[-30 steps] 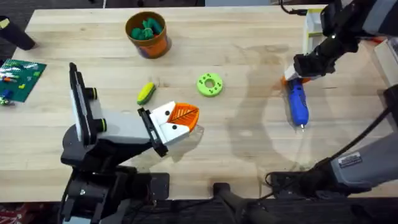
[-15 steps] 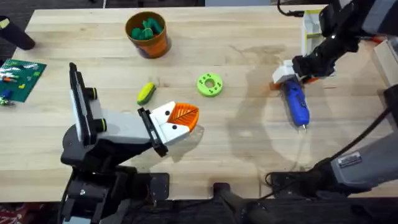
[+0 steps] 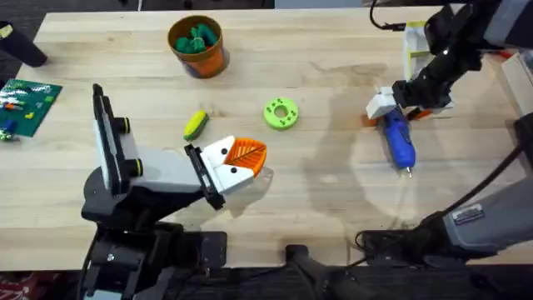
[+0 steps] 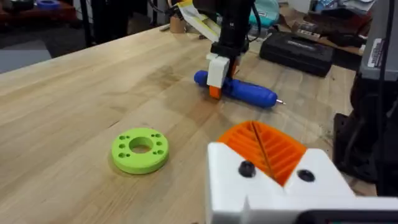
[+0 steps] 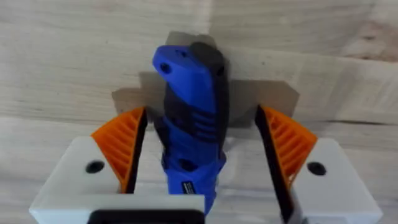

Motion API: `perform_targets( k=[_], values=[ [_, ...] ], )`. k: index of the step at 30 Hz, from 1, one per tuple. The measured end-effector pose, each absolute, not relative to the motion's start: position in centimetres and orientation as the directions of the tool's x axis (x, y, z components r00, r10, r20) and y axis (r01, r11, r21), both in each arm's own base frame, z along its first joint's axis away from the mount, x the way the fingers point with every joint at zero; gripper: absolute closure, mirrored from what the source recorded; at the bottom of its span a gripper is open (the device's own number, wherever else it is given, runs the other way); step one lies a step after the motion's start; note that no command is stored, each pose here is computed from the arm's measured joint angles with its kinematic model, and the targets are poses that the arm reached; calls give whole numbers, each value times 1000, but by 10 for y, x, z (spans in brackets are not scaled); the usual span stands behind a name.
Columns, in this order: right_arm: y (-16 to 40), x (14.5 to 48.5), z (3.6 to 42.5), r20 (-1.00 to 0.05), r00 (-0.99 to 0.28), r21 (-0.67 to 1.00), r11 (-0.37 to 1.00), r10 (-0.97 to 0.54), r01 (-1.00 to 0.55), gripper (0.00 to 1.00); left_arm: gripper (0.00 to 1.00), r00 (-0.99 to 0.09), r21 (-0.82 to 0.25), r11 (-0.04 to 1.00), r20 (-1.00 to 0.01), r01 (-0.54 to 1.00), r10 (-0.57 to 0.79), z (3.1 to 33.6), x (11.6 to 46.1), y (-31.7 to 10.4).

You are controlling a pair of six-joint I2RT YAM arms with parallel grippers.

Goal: Pick up the gripper from the table and insert it into the empty holder that is missing its gripper. Then pick up a screw, insert it into the mounting hole, and use the screwdriver to tighten it. Finally, clean up the table by picking up the vegetable and placing it into the bucket.

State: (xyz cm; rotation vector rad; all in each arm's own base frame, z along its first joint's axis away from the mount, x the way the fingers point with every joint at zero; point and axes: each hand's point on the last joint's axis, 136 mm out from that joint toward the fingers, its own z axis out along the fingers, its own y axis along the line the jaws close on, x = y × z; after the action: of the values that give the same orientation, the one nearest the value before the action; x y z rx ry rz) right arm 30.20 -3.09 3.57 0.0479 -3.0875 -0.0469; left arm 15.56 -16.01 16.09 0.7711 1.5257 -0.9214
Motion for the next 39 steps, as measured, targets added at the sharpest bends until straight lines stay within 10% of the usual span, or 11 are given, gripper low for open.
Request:
perform_targets(
  k=[20, 39],
  values=[
    [-7, 265, 38, -14, -1000, -27, 1000, 12, 12, 8, 995, -148, -138, 478, -989, 867, -17, 161, 156, -160],
    [-17, 312, 35, -203, -979, -41, 999, -32, -25, 7, 995, -148, -138, 479, -989, 867, -17, 161, 156, -160]
  ],
)
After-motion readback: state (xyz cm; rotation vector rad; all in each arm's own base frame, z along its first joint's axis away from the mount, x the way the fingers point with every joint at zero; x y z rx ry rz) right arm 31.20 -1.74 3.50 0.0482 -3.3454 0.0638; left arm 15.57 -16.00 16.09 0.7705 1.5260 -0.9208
